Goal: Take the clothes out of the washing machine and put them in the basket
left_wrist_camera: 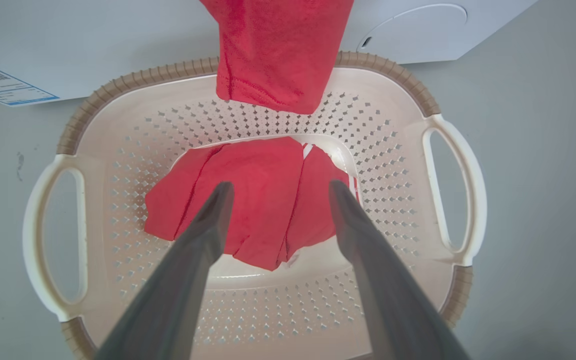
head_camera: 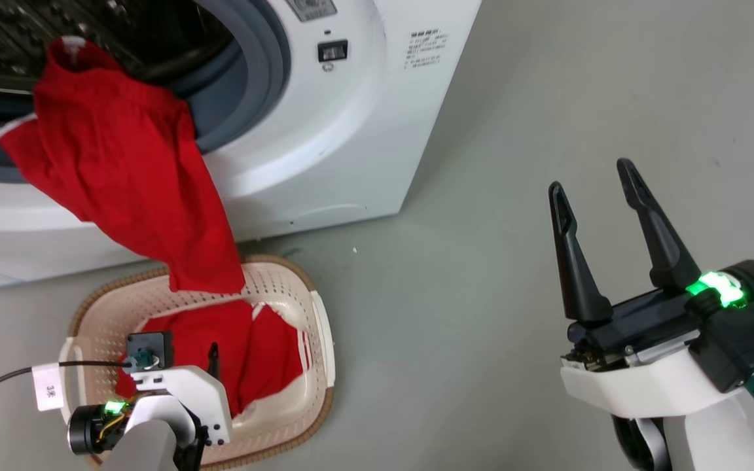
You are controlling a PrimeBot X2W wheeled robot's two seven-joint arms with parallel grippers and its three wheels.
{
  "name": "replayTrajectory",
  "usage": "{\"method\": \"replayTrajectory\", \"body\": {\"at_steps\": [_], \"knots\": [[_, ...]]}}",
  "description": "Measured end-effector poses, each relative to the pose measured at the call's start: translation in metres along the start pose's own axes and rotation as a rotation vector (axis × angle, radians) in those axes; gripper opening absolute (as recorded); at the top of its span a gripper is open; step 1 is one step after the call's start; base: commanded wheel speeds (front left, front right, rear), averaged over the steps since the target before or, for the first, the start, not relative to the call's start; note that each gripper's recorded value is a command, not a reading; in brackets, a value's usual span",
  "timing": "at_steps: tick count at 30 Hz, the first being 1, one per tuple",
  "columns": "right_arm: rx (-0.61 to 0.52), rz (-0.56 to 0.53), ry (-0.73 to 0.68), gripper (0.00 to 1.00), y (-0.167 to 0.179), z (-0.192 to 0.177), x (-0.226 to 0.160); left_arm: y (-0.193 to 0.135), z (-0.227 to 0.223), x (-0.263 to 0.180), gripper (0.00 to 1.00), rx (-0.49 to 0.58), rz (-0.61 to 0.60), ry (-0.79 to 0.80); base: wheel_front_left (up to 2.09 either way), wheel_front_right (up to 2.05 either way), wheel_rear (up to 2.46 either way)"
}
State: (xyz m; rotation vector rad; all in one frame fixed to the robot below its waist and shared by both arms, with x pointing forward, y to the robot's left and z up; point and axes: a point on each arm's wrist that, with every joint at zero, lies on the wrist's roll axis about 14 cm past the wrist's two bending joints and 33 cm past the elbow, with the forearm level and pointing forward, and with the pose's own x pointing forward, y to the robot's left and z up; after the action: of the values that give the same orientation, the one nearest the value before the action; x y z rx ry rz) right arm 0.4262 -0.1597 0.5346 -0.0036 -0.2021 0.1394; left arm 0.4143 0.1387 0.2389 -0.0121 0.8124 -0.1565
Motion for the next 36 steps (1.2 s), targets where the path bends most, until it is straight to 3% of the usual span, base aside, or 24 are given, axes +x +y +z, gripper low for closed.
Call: {"method": "replayTrajectory", "body": {"at_steps": [14, 25, 36], "knots": [[0.012, 0.01, -0.068, 1.0, 0.011, 0.037, -0.028, 0.008, 0.1, -0.055, 1.0, 0.039, 0.053, -0.389, 0.0, 0.0, 0.0], [0.008, 0.009, -0.043, 1.0, 0.008, 0.024, -0.017, 0.021, 0.152, -0.014, 1.0, 0.071, 0.068, -0.413, 0.0, 0.0, 0.0], [-0.005, -0.021, 0.008, 1.0, -0.007, 0.0, -0.004, 0.03, 0.169, 0.041, 1.0, 0.07, 0.086, -0.366, 0.0, 0.0, 0.0]]}}
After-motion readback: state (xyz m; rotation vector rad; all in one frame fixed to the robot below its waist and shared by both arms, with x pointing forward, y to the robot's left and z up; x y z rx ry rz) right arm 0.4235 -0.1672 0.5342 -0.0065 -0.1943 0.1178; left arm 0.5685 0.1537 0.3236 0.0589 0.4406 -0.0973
